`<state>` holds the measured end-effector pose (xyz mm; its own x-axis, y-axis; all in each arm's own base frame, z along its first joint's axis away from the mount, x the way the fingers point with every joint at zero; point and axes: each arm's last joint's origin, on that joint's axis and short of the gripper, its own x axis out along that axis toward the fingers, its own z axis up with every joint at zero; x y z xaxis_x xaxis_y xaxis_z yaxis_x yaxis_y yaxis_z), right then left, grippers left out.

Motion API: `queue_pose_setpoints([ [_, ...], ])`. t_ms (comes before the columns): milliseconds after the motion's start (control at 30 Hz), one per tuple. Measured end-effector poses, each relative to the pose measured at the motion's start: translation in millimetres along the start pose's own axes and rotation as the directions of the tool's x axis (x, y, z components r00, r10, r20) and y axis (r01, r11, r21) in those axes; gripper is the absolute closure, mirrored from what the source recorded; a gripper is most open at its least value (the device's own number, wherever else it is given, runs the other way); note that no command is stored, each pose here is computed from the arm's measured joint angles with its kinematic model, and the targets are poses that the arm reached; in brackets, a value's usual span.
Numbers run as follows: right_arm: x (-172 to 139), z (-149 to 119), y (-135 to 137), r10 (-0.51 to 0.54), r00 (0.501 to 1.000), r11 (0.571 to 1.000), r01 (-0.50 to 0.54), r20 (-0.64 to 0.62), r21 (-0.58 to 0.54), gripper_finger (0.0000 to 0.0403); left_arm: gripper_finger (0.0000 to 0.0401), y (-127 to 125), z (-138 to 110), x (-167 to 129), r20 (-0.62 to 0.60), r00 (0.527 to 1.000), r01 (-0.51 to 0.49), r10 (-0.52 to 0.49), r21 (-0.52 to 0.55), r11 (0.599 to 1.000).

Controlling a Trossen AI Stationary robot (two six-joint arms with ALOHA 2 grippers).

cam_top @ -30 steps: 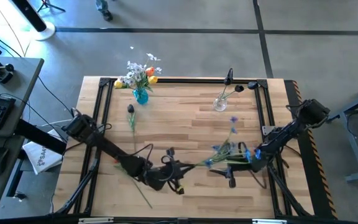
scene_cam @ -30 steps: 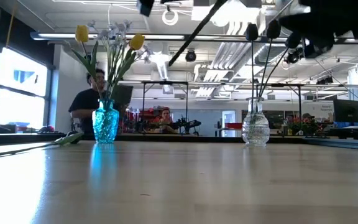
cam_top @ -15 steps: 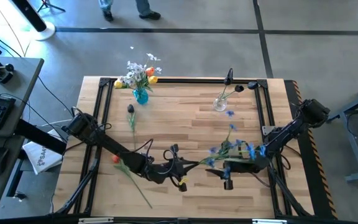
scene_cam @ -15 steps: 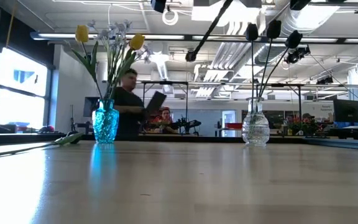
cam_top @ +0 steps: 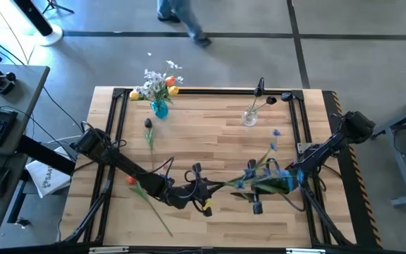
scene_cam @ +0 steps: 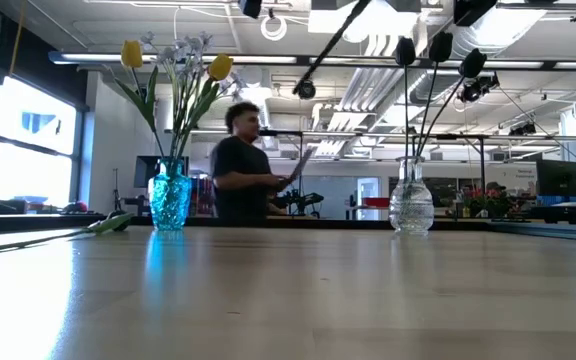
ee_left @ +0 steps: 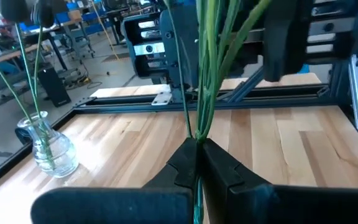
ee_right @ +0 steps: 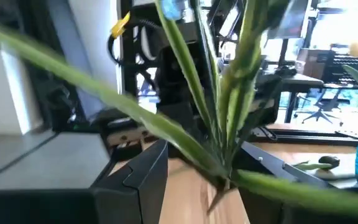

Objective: Sort flowers into vase by color
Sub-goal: Put the white flowers into the transparent vase

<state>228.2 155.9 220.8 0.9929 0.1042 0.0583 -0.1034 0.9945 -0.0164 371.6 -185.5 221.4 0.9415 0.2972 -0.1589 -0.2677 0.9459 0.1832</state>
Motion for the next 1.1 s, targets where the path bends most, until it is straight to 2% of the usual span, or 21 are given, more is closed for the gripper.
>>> queue_pose_setpoints([
  [100, -7.6, 1.5, 4.3, 0.031, 0.998, 0.999, -0.032, -0.054, -0.035, 0.0232, 0.0401, -3.1, -0.3, -3.2, 0.0, 1.0, -0.004, 0.004, 0.022, 1.0],
  [300, -16.3, -1.1, 2.0, 0.041, 0.984, 0.998, -0.031, -0.171, 0.06, 0.0188, 0.0401, -2.8, -0.2, -4.5, 0.0, 0.999, -0.051, 0.051, 0.024, 0.998],
  [500, -6.8, -19.8, -11.0, -0.048, 0.962, 0.984, 0.093, -0.269, 0.155, 0.0148, 0.0401, -2.2, -0.1, -4.4, 0.0, 0.998, -0.069, 0.069, 0.023, 0.997],
  [600, 0.2, -23.4, -15.9, -0.109, 0.964, 0.98, 0.145, -0.241, 0.135, 0.0149, 0.0401, -1.9, -0.1, -4.1, 0.0, 0.998, -0.069, 0.069, 0.022, 0.997],
  [733, 4.8, -11.4, -15.8, -0.148, 0.984, 0.984, 0.157, -0.103, 0.089, 0.0161, 0.0401, -1.9, -0.1, -3.9, 0.0, 0.998, -0.065, 0.065, 0.016, 0.998],
  [900, 6.1, 3.3, -16.0, -0.103, 0.994, 0.991, 0.1, 0.029, 0.091, 0.0188, 0.0401, -1.6, -0.1, -3.3, 0.001, 0.999, -0.054, 0.054, 0.013, 0.998],
  [1100, 10.9, 3.5, -23.3, -0.04, 0.998, 0.99, 0.034, 0.04, 0.14, 0.0224, 0.0401, 1.9, -0.2, 0.2, -0.002, 0.998, -0.06, 0.06, -0.014, 0.998],
])
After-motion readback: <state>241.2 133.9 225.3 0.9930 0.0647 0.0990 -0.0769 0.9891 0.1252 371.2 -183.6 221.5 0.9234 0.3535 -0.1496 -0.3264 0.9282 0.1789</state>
